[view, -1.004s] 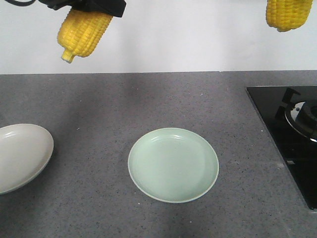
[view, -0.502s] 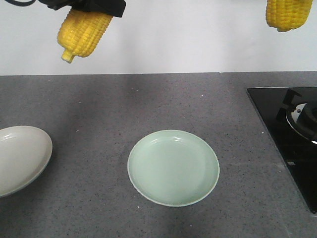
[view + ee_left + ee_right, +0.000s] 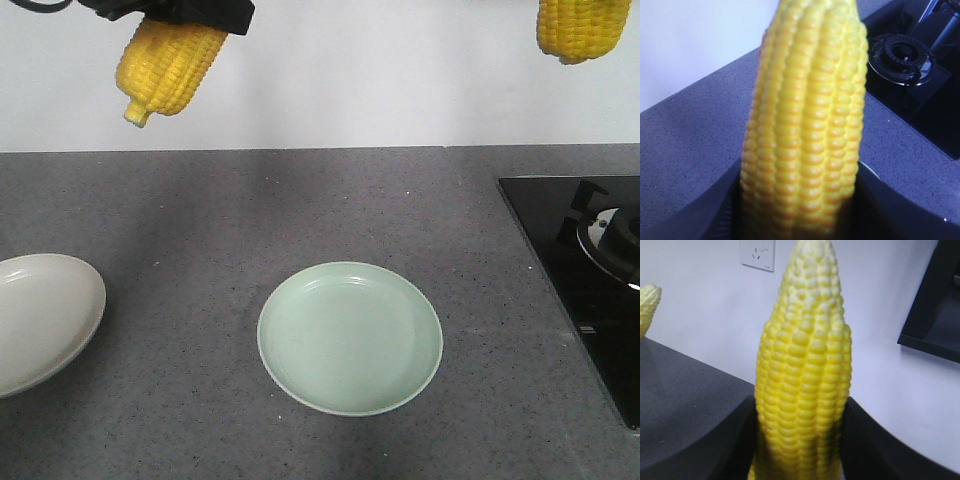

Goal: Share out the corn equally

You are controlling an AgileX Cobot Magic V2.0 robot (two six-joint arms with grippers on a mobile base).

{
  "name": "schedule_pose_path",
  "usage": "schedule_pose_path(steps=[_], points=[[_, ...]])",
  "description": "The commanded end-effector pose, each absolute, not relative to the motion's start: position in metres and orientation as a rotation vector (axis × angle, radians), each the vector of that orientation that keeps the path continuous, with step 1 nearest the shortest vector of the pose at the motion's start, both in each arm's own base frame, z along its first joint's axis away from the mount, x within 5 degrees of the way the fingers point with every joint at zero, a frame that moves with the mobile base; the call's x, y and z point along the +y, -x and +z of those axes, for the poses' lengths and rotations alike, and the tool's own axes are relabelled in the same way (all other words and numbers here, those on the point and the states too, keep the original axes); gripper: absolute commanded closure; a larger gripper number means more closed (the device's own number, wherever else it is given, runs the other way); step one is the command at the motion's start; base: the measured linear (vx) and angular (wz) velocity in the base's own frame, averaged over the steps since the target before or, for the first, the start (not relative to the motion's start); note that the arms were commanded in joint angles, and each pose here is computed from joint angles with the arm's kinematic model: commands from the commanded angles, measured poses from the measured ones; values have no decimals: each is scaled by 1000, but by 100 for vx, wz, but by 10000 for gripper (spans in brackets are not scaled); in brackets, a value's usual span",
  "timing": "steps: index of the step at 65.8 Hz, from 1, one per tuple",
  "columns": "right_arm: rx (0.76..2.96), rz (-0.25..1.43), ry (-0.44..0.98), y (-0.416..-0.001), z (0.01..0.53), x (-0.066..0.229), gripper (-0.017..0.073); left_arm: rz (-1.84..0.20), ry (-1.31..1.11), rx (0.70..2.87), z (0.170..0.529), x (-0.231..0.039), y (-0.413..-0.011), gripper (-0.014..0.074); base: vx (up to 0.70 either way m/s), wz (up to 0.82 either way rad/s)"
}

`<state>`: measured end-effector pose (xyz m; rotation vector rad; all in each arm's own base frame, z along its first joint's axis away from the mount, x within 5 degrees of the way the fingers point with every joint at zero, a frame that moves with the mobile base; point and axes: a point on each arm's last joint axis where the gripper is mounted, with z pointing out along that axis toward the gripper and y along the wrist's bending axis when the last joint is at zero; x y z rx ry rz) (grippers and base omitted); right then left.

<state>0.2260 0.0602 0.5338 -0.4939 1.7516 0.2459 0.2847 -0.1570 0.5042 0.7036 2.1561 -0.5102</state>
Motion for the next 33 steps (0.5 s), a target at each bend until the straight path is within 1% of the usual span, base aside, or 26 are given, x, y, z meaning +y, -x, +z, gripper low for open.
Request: schedule_pose_path(steps=[1,33], points=[[1640,237,450,-216,553,57,566,-545,-676,2063,527,-151,-269,600,0,0],[1640,237,450,-216,553,57,566,-545,-676,2063,527,-151,-269,600,0,0]])
